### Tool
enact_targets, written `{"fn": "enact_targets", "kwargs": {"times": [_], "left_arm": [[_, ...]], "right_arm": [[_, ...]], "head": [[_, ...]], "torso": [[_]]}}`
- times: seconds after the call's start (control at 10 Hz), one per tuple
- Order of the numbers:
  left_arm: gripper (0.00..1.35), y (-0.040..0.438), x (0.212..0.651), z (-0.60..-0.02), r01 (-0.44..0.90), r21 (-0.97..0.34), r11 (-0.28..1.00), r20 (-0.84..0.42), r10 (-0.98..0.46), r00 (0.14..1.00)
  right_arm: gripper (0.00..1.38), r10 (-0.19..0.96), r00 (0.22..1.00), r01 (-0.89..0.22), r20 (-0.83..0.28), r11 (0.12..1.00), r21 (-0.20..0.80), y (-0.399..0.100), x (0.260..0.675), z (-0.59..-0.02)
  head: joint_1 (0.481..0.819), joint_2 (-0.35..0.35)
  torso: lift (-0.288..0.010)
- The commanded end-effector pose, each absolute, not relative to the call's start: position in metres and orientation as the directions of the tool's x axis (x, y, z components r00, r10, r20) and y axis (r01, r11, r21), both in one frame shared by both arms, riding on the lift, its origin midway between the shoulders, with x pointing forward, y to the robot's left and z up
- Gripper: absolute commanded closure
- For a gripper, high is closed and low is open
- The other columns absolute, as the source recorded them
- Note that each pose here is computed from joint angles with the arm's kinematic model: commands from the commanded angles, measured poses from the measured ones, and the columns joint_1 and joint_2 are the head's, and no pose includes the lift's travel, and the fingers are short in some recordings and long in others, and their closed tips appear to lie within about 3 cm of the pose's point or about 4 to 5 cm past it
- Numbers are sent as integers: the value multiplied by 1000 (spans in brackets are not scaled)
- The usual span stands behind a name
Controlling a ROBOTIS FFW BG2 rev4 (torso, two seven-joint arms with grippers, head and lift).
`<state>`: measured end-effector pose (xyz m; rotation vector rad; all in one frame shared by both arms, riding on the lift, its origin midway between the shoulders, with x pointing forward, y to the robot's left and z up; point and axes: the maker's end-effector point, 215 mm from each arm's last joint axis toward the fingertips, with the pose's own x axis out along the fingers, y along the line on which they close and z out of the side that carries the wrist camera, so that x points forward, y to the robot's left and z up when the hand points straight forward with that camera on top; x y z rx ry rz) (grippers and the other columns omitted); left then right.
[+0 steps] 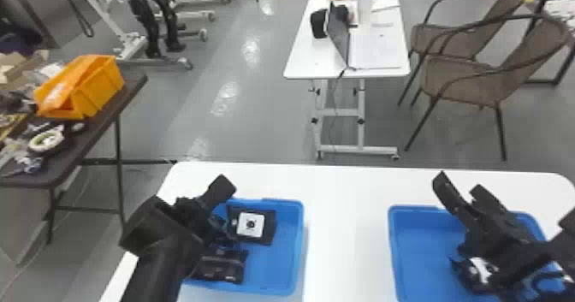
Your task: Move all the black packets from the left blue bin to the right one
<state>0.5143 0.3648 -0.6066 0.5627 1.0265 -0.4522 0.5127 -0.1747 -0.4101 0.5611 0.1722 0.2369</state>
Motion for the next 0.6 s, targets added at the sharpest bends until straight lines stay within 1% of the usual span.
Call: {"fn": "enact_targets", "kwargs": {"times": [0.0, 0.1, 0.3, 0.5], "left_arm": [[226, 364, 518, -597, 581, 256, 773, -877, -67, 476], [61, 366, 518, -593, 574, 263, 776, -875, -59, 480], [136, 361, 524, -588, 579, 266, 770, -868, -69, 491], [122, 349, 527, -585, 611, 259, 748, -874, -88, 478]], "right_arm": [[209, 274, 957, -180, -93, 817, 547, -173, 514, -409], [209, 275, 957, -181, -93, 816, 549, -172, 514, -410], [209, 280, 955, -183, -94, 811, 556, -170, 514, -411], [211, 287, 953, -187, -93, 806, 561, -167, 514, -411]], "head": [[695, 201], [695, 202], [695, 204], [695, 200]], "torso": [[0], [0], [0], [0]]}}
